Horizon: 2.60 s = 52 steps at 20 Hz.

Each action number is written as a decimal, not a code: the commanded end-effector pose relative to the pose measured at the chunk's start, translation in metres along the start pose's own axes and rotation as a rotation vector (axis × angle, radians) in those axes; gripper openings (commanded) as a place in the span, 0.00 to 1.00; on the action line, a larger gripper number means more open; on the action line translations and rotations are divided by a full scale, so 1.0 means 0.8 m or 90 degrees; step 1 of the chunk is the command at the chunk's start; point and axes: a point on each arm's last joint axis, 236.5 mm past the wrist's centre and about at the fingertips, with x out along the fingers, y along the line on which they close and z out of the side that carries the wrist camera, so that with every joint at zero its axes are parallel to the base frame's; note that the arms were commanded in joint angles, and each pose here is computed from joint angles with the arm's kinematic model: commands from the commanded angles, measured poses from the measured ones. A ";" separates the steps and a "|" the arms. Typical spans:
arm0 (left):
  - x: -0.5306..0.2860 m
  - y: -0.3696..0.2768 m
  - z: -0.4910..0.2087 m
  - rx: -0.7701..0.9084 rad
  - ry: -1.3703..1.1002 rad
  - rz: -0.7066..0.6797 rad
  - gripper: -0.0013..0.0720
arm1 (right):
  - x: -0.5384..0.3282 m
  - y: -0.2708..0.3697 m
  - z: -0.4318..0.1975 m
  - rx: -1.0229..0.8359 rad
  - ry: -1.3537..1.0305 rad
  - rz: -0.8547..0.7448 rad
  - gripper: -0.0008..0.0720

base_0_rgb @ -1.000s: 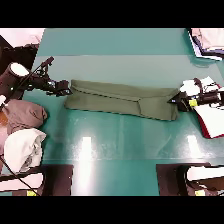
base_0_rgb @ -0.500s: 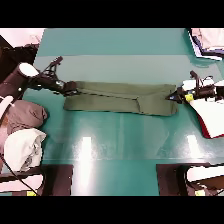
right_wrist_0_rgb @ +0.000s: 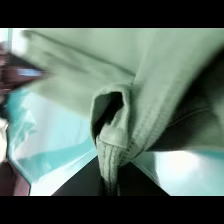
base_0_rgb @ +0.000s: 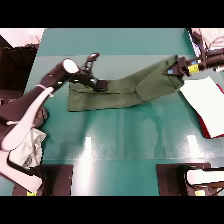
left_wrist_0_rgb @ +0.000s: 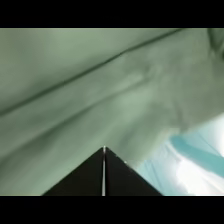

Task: Fold the shirts.

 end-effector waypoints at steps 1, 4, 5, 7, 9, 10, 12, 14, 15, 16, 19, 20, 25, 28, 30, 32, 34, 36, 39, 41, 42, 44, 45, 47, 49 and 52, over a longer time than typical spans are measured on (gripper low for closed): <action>0.067 -0.024 0.008 0.007 0.020 -0.017 0.05 | 0.005 0.091 0.014 -0.082 -0.003 0.014 0.03; 0.096 -0.026 0.010 -0.010 0.028 -0.025 0.05 | 0.023 0.147 0.015 -0.133 -0.001 0.034 0.03; 0.097 -0.026 0.010 -0.012 0.028 -0.027 0.05 | 0.031 0.156 0.013 -0.146 0.011 0.033 0.03; 0.096 -0.025 0.011 -0.013 0.029 -0.027 0.05 | 0.051 0.157 0.011 -0.168 0.040 -0.007 0.03; 0.088 -0.018 0.007 -0.017 0.042 -0.026 0.05 | 0.072 0.157 0.012 -0.186 0.062 -0.037 0.03; 0.080 -0.010 0.006 -0.020 0.053 -0.024 0.05 | 0.083 0.159 0.011 -0.192 0.071 -0.040 0.03; 0.058 0.010 0.009 -0.026 0.074 -0.018 0.05 | 0.107 0.163 0.008 -0.191 0.079 -0.031 0.03; 0.026 0.030 0.021 -0.033 0.081 -0.018 0.05 | 0.130 0.161 0.001 -0.183 0.086 -0.027 0.03; 0.007 0.039 0.028 -0.033 0.082 -0.017 0.05 | 0.140 0.163 -0.002 -0.190 0.087 -0.024 0.03; -0.015 0.051 0.037 -0.031 0.083 -0.010 0.05 | 0.147 0.166 -0.003 -0.196 0.085 -0.021 0.03; -0.083 0.082 0.057 -0.025 0.070 0.014 0.05 | 0.164 0.181 -0.004 -0.218 0.098 -0.011 0.03; -0.107 0.094 0.065 -0.023 0.048 0.029 0.05 | 0.173 0.186 -0.006 -0.225 0.104 -0.006 0.03; -0.242 0.152 0.091 -0.026 -0.053 0.159 0.05 | 0.243 0.189 -0.019 -0.244 0.111 0.012 0.03; -0.297 0.158 0.098 -0.034 -0.101 0.181 0.05 | 0.297 0.225 -0.008 -0.283 0.051 0.097 0.04; -0.313 0.155 0.095 -0.035 -0.110 0.185 0.05 | 0.344 0.252 0.002 -0.299 0.001 0.142 0.44; -0.314 0.152 0.090 -0.036 -0.101 0.183 0.05 | 0.386 0.276 0.007 -0.292 -0.048 0.182 0.67; -0.312 0.151 0.083 -0.037 -0.087 0.180 0.05 | 0.408 0.287 -0.005 -0.294 -0.054 0.207 0.81; -0.312 0.151 0.075 -0.035 -0.069 0.179 0.05 | 0.398 0.268 -0.014 -0.282 -0.032 0.189 0.80; -0.312 0.151 0.073 -0.036 -0.064 0.178 0.05 | 0.346 0.200 -0.030 -0.228 0.052 0.144 0.79; -0.309 0.151 0.070 -0.039 -0.059 0.175 0.05 | 0.308 0.143 -0.036 -0.184 0.090 0.102 0.79; -0.304 0.154 0.066 -0.044 -0.052 0.173 0.05 | 0.290 0.117 -0.036 -0.157 0.091 0.084 0.76; -0.289 0.162 0.052 -0.060 -0.027 0.167 0.05 | 0.256 0.068 -0.030 -0.085 0.069 0.051 0.76; -0.281 0.167 0.046 -0.069 -0.018 0.165 0.05 | 0.241 0.044 -0.026 -0.043 0.052 0.034 0.76; -0.273 0.172 0.043 -0.076 -0.015 0.164 0.05 | 0.225 0.004 -0.029 0.016 0.037 0.014 0.82; -0.272 0.169 0.049 -0.076 -0.028 0.155 0.05 | 0.228 -0.017 -0.042 0.057 0.048 0.013 0.97; -0.268 0.158 0.058 -0.072 -0.044 0.135 0.05 | 0.253 -0.015 -0.050 0.106 0.061 0.050 0.97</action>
